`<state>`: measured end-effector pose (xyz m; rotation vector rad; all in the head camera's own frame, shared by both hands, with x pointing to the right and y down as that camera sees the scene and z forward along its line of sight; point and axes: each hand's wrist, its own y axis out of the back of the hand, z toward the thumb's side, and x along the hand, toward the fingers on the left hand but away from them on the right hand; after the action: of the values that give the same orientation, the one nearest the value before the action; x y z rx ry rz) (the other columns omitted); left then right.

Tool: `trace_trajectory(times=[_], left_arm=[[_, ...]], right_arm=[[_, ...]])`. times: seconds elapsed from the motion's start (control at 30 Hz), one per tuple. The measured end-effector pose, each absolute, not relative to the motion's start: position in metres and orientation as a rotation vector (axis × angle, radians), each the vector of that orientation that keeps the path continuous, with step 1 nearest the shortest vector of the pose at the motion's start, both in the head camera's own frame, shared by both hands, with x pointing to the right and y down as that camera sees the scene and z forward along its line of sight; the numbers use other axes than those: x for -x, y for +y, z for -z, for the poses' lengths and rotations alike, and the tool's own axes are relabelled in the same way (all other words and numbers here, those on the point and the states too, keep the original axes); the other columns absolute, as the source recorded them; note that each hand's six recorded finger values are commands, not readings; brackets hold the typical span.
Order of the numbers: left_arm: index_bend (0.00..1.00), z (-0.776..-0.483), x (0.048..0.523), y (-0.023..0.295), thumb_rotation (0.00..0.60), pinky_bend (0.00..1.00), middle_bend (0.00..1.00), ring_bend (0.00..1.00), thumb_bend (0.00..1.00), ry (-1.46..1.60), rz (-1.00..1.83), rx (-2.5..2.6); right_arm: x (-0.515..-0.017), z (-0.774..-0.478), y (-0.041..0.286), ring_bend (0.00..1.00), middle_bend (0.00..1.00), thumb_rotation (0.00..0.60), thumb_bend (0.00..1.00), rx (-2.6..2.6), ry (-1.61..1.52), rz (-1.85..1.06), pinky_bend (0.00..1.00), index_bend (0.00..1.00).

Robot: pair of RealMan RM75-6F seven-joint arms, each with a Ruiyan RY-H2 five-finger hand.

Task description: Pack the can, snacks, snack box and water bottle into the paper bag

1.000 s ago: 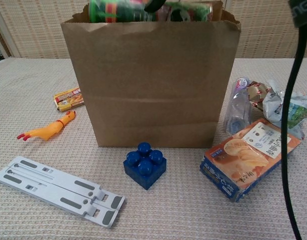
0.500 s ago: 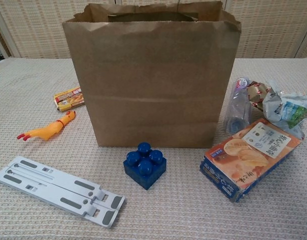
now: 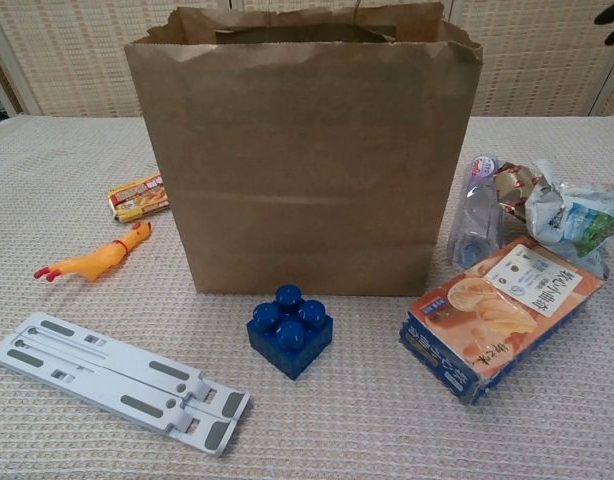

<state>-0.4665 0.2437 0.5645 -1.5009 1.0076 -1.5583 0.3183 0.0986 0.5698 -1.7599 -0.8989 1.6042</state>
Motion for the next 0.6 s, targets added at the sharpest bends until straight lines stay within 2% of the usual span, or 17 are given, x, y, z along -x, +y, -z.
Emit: trace_trajectory(times=[0.23,0.5,0.53,0.6], left_arm=[[0.02,-0.565,0.467,0.243,0.600,0.00,0.00,0.00,0.38,1.012,1.557,1.506],[0.02,-0.565,0.468,0.243,0.600,0.00,0.00,0.00,0.38,1.013,1.552,1.517],[0.02,-0.565,0.468,0.243,0.600,0.00,0.00,0.00,0.38,1.013,1.552,1.518],[0.03,-0.565,0.468,0.243,0.600,0.00,0.00,0.00,0.38,1.015,1.551,1.520]], right_arm=[[-0.331,-0.636,0.115,0.00,0.04,0.600,0.06,1.779,-0.824,-1.752,0.16,0.00],[-0.318,-0.679,0.123,0.02,0.04,0.600,0.05,1.783,-0.757,-1.824,0.17,0.00],[-0.316,-0.683,0.122,0.06,0.07,0.600,0.07,1.775,-0.753,-1.826,0.22,0.03],[-0.313,-0.688,0.120,0.26,0.23,0.600,0.19,1.756,-0.759,-1.821,0.45,0.26]])
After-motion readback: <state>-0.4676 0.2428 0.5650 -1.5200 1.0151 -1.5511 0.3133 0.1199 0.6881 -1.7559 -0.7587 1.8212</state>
